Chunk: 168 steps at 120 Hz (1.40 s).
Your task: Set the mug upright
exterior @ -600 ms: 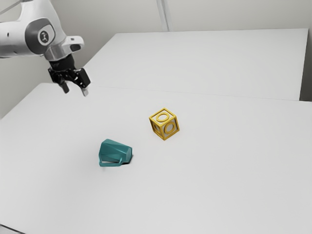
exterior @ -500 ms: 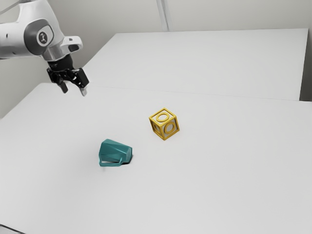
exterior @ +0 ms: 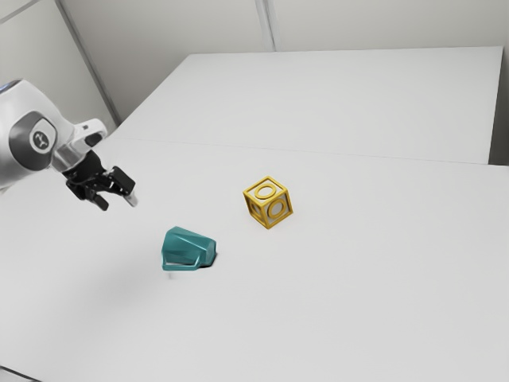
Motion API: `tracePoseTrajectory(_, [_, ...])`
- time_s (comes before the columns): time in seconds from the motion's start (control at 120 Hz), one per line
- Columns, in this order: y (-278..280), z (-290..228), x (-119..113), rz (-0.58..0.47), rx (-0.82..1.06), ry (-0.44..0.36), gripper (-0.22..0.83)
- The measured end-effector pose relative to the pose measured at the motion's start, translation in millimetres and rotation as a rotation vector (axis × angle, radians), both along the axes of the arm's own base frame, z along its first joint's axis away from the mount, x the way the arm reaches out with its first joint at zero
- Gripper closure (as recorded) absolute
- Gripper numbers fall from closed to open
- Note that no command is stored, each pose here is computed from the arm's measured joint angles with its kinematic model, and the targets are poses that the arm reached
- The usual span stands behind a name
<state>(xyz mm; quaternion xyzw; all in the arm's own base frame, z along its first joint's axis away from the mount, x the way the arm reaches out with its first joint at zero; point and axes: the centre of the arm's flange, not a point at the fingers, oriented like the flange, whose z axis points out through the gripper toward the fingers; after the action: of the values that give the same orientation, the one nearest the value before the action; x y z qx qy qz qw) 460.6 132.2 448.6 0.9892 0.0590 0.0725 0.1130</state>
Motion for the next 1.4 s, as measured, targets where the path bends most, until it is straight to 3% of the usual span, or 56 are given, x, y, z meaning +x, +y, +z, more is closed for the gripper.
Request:
tracePoseTrajectory(0.167, [10.2,-26.7,-0.5,0.06,-0.12,-0.074,0.0])
tracePoseTrajectory(0.317, [13.7,-48.8,3.3,0.053,-0.195,-0.126,0.0])
tracePoseTrajectory(0.625, [5.8,-91.2,-17.4,-0.076,-0.245,-0.177,0.0])
tracePoseTrajectory(1.275, [-30.6,-131.2,-4.4,-0.313,-0.292,-0.308,0.0])
tracePoseTrajectory(1.4, [-42.3,-138.3,-11.0,-0.339,-0.307,-0.319,0.0])
